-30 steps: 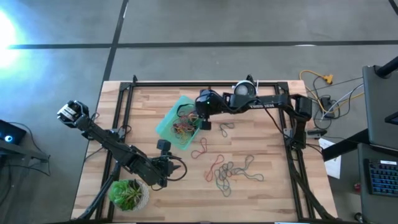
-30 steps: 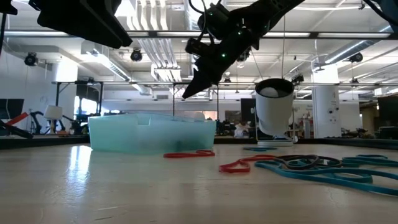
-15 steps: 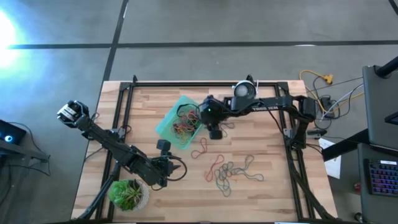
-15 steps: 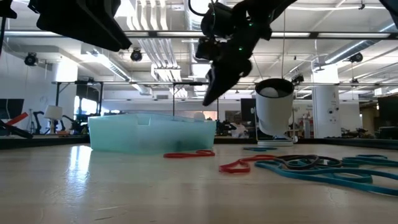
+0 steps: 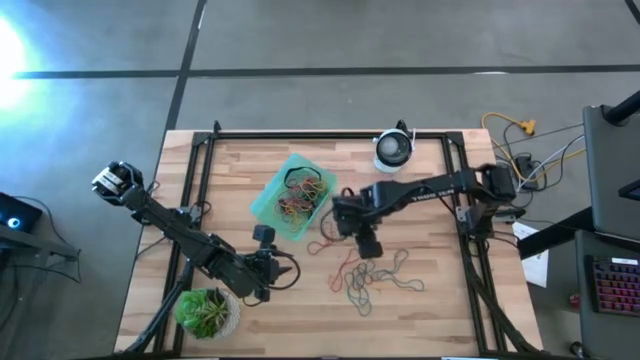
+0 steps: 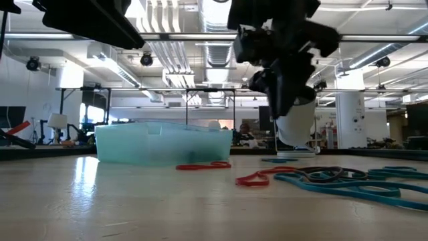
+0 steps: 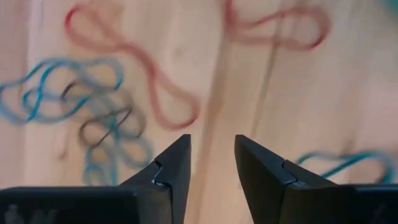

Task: Pick and place rubber bands into bin
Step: Put the blue rubber band into the green bin

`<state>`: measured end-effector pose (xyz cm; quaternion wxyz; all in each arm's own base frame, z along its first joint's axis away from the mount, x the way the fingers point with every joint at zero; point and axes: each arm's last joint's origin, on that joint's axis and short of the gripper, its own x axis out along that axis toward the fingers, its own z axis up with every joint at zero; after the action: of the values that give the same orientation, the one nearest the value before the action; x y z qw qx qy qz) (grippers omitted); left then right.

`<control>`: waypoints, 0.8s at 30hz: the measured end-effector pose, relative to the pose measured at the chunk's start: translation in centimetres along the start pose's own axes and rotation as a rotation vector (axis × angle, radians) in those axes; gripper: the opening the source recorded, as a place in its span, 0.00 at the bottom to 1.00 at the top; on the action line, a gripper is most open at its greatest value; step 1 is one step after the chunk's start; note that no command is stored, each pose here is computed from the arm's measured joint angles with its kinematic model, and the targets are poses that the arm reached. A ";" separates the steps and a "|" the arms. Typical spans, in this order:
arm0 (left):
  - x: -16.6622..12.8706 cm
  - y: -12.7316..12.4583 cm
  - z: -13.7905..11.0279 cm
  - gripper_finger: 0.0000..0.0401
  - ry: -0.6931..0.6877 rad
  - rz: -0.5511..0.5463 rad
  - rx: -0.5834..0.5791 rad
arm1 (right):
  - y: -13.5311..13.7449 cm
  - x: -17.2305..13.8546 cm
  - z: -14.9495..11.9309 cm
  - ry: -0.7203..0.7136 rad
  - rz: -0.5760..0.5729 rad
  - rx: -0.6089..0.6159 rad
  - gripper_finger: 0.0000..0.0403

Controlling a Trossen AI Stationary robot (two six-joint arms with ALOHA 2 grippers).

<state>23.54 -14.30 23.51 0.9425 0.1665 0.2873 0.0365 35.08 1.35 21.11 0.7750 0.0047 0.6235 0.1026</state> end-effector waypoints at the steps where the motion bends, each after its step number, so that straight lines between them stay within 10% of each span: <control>1: 0.0 0.0 0.0 0.34 -0.004 0.000 -0.003 | 0.4 0.1 -0.2 0.026 0.005 0.008 0.29; 9: 0.5 -0.2 -1.2 0.34 0.005 0.001 0.003 | 2.4 -1.6 -3.2 0.081 -0.050 0.054 0.23; 24: 0.5 -0.2 -1.3 0.34 0.008 0.002 0.005 | 6.2 -0.6 -14.3 -0.414 0.039 0.133 0.18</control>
<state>23.22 -14.03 22.19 0.9409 0.1690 0.2910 0.0374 20.16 5.62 19.36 0.8823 0.0890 0.4563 0.0733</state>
